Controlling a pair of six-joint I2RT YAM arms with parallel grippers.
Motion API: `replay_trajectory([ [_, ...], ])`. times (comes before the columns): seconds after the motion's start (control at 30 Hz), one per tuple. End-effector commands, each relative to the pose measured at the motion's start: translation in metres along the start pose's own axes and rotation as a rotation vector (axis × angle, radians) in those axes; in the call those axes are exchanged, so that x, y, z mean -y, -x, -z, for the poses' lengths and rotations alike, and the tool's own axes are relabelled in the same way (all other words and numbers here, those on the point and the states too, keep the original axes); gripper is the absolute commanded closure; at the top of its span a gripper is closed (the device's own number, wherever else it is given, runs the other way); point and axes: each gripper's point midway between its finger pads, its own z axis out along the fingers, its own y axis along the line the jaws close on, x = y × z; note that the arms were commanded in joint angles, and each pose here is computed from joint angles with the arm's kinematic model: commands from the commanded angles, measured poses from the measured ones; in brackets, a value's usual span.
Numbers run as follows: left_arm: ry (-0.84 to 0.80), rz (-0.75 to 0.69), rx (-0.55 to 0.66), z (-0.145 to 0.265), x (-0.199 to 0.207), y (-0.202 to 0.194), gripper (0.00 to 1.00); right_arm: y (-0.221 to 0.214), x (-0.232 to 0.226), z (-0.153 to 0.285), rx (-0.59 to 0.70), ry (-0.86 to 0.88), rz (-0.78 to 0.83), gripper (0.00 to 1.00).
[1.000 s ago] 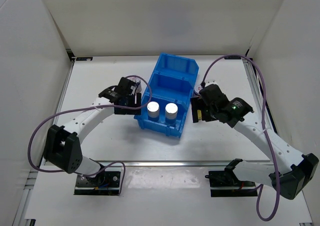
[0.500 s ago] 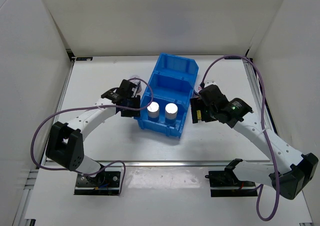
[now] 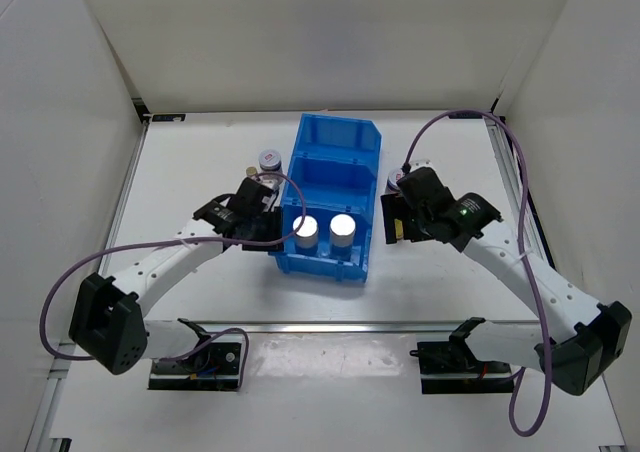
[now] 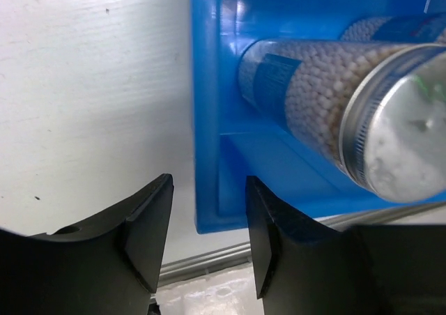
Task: Organize the condiment bottles
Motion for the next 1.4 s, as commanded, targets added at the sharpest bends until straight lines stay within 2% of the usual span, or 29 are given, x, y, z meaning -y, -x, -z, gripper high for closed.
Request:
replay_trajectory([
  [0.0,-0.044,-0.003,-0.031,0.012,0.015,-0.016,0.43,0.003,0.009,-0.010,-0.005,-0.048,-0.012,0.01],
  [0.17,-0.062,-0.016,-0.064,0.015,0.028,-0.032,0.42,0.018,0.023,-0.027,-0.027,-0.078,-0.024,0.01],
  [0.27,-0.038,-0.030,-0.064,0.016,0.029,-0.040,0.40,0.027,0.021,-0.041,-0.046,-0.054,-0.033,0.07],
  [0.43,-0.005,-0.040,-0.065,0.019,0.021,-0.045,0.36,0.040,0.013,-0.051,-0.037,-0.002,-0.028,0.10],
  [0.57,0.008,-0.040,-0.047,0.024,0.021,-0.038,0.19,0.051,0.003,-0.056,-0.036,0.038,-0.020,0.13],
  [0.63,0.002,-0.048,-0.038,0.026,0.023,-0.034,0.04,0.053,-0.001,-0.062,-0.045,0.045,-0.010,0.14],
  [0.67,0.001,-0.048,-0.037,0.028,0.024,-0.033,0.00,0.054,-0.002,-0.066,-0.052,0.043,-0.009,0.14],
  [0.87,-0.029,-0.060,0.030,0.048,0.030,-0.015,0.00,0.062,-0.001,-0.084,-0.077,0.006,0.007,0.14],
  [1.0,-0.049,-0.077,0.104,0.072,0.035,0.004,0.00,0.063,-0.001,-0.092,-0.090,-0.007,0.011,0.25],
  [1.13,-0.045,-0.125,0.218,0.107,0.036,0.033,0.00,0.060,0.004,-0.092,-0.107,-0.040,0.006,0.26],
  [1.27,-0.027,-0.155,0.386,0.150,0.033,0.075,0.00,0.059,0.009,-0.092,-0.109,-0.070,-0.002,0.35],
  [1.37,0.050,-0.154,0.442,0.160,0.013,0.097,0.00,0.057,0.011,-0.091,-0.115,-0.081,-0.009,0.46],
])
